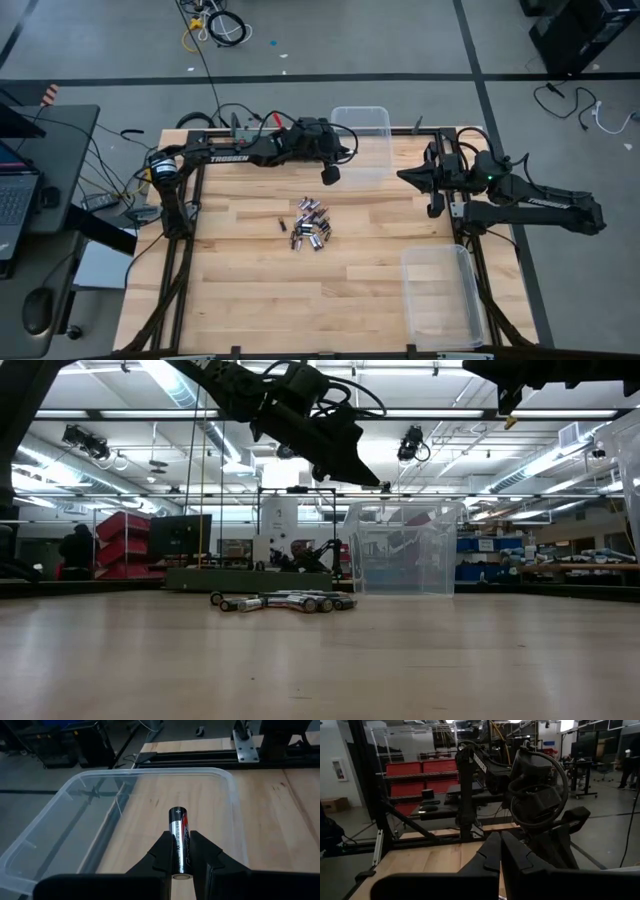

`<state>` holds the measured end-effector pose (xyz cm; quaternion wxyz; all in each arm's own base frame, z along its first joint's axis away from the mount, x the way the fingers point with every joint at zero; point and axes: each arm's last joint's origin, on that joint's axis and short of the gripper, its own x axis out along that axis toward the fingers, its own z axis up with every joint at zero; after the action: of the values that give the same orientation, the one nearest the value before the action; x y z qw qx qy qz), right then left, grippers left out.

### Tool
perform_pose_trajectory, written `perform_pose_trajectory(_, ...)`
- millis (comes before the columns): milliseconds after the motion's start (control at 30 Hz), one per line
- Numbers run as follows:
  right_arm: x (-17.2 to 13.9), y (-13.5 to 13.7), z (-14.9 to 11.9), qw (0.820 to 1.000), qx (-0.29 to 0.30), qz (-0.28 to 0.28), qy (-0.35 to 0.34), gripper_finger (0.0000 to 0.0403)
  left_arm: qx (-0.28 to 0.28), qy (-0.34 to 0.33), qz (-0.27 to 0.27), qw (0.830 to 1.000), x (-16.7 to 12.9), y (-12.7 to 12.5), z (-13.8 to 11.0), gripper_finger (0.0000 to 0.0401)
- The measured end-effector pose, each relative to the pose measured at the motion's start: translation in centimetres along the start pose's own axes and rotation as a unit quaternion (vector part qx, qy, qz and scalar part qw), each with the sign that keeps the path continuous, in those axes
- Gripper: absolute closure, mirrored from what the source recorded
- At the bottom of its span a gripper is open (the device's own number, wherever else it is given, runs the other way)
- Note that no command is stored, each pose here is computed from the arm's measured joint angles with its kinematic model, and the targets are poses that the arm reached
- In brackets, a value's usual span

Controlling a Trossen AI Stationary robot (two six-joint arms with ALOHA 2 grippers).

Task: Sort batteries
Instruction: Put the silver battery into the top transparent bin

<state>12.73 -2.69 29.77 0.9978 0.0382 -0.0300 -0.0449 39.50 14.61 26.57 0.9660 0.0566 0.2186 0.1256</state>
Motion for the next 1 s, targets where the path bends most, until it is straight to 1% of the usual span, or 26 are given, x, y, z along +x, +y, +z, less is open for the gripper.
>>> perform_pose_trajectory(1000, 0.0, 0.0, 0.03, 1.0, 0.0, 0.0, -0.002, 0.04, -0.003, 0.005, 0.001, 1.0, 0.01, -0.24, -0.04, 0.0364)
